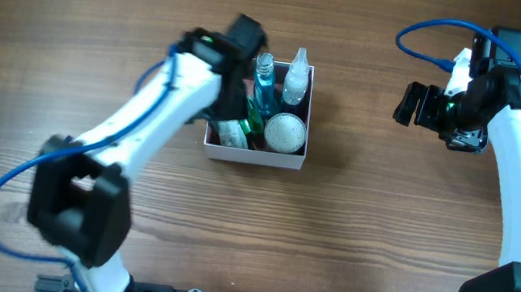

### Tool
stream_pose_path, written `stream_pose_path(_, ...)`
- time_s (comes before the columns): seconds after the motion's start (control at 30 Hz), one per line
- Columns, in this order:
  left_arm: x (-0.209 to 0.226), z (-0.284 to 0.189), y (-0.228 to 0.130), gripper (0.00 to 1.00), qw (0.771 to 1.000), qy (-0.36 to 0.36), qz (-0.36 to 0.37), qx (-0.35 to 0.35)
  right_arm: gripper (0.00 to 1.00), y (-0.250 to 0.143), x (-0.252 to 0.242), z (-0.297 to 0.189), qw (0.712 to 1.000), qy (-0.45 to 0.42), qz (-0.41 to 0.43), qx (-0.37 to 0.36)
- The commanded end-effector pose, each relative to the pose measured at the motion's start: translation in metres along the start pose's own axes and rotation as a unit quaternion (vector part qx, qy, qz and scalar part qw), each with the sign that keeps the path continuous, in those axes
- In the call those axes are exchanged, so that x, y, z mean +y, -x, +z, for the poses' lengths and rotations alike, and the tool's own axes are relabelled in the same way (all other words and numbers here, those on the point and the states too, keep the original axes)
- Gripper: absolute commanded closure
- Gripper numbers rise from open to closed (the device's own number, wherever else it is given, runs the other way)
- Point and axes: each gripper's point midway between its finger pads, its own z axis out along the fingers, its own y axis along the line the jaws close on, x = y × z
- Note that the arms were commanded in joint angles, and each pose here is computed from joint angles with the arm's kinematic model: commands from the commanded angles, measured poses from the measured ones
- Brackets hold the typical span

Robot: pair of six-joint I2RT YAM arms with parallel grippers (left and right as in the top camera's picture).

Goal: Pack container
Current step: 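Carry the soap bar into the box and release it with the left gripper, then move the left gripper to the blue razor and grasp its handle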

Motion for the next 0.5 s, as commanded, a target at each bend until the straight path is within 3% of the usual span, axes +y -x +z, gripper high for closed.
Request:
stream_pose_path(0.0,0.057,-0.061,0.029,0.24,0.988,-0.025,-0.134,-0.073,0.0,-0.002,0.002,0.003,1.0,0.007,-0.01,0.007)
stream_pose_path(0.07,0.097,-0.079,0.033,0.22,0.971,-0.024,-0.221,-0.085,0.0,-0.002,0.002,0.003,1.0,0.007,-0.01,0.007)
stream_pose_path(0.17,0.165,-0.095,0.024,0.1,0.928,-0.002,-0.363,-0.081,0.0,-0.002,0.002,0.003,1.0,0.007,-0.01,0.007)
stream_pose_path(0.33,0.229,-0.087,0.009,0.04,0.892,0.038,-0.446,-0.058,0.0,-0.001,0.002,0.003,1.0,0.007,-0.009,0.007)
stream_pose_path(0.47,0.253,-0.05,-0.004,0.02,0.876,0.039,-0.481,-0.026,0.0,-0.002,0.002,0.003,1.0,0.007,-0.009,0.007)
